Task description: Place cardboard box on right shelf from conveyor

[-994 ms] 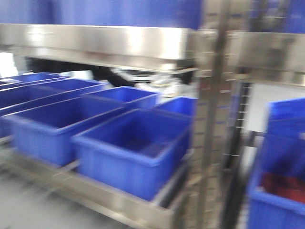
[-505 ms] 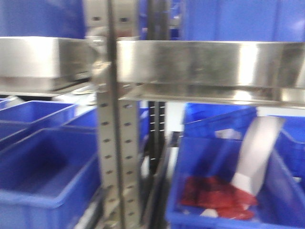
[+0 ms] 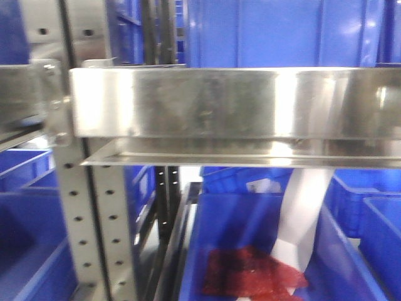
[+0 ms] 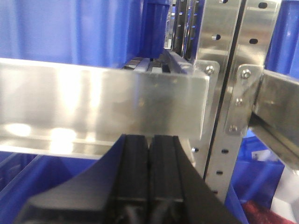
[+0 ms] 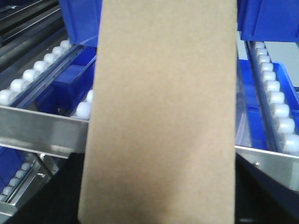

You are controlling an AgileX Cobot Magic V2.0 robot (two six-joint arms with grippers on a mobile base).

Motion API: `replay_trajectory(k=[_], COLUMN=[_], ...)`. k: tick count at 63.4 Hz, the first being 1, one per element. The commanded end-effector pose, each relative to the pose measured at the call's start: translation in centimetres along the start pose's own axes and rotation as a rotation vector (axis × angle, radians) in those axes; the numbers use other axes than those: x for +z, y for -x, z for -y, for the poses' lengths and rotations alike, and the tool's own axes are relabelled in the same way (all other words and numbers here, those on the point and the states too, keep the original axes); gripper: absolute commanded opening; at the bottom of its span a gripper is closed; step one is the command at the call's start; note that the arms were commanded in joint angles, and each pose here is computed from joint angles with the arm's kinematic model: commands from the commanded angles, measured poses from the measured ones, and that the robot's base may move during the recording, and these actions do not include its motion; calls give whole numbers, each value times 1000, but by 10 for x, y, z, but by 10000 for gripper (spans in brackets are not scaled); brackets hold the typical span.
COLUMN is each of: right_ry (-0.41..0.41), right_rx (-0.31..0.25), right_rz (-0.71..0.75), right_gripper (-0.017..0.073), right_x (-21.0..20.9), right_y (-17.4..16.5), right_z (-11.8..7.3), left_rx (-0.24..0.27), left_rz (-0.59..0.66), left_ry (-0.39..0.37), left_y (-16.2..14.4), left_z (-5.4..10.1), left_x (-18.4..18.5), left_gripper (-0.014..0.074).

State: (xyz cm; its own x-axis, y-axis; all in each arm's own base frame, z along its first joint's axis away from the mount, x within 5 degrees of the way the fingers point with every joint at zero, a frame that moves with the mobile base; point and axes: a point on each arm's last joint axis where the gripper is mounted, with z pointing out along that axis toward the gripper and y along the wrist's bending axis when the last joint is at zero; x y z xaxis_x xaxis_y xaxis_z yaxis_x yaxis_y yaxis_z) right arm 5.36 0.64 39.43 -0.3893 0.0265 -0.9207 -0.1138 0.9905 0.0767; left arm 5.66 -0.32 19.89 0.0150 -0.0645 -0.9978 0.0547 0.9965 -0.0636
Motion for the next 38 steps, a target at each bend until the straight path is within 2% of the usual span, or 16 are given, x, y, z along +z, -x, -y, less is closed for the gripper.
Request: replay_trajectory(k=[1, 38], right_ry=[3, 3], right_rx=[-16, -16], right_rz=[106, 106], right_gripper=[195, 195], right_x=[-3, -3], right_y=[15, 15], right_z=[-1, -1], left_rx=[-15, -15], left_rz=[106, 106], left_ry=[6, 6], left_y=[10, 10], left_z=[0, 0], left_x=[-2, -2], left_gripper=[-119, -119])
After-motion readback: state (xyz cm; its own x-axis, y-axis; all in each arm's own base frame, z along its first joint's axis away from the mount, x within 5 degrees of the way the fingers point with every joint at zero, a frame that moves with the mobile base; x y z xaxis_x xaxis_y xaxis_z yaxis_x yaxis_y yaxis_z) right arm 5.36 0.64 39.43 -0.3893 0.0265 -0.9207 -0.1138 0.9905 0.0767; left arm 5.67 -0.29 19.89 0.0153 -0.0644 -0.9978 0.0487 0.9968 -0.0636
